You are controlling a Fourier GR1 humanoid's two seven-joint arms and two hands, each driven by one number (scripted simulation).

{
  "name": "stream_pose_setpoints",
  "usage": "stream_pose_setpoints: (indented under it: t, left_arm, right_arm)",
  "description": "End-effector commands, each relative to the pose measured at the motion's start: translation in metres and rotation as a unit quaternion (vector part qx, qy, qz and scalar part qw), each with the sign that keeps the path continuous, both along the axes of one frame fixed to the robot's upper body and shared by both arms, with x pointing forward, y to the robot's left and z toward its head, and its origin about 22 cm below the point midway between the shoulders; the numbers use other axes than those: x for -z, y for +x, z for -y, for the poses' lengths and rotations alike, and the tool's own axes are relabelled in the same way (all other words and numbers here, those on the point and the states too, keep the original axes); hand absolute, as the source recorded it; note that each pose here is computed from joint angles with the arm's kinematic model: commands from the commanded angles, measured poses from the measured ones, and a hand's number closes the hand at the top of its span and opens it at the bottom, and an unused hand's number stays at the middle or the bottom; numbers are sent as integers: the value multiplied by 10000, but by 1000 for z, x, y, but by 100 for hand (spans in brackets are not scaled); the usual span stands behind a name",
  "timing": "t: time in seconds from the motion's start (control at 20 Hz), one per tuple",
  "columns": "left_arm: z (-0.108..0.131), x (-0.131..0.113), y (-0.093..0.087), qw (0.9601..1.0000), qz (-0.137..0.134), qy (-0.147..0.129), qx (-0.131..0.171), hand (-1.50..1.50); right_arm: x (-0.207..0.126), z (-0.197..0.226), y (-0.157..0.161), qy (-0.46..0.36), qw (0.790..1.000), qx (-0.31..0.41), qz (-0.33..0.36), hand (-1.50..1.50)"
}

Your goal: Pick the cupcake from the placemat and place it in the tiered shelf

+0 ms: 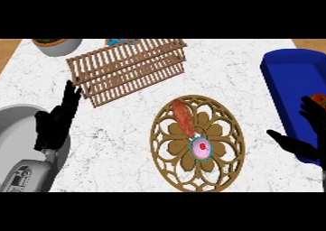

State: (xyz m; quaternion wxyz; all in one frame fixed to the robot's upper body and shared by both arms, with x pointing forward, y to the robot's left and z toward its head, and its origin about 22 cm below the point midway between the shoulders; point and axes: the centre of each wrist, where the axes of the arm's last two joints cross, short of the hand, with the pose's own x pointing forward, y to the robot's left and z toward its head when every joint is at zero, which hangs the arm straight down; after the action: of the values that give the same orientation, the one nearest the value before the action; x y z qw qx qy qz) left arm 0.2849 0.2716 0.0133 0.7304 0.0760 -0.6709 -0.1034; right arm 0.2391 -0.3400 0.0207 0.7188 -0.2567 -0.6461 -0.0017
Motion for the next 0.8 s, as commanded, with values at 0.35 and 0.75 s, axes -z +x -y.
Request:
stream_pose_setpoints:
  t: [0.35,0.75]
  left_arm:
    - [14,41,-34,9964,-823,24,197,0]
    - [11,37,-31,9959,-826,98,344,0]
  right_arm:
    - [-64,-83,-33,-252,9838,-1750,-288,-150]
    - [-103,-69,-26,-2896,9247,-1497,-1964,-150]
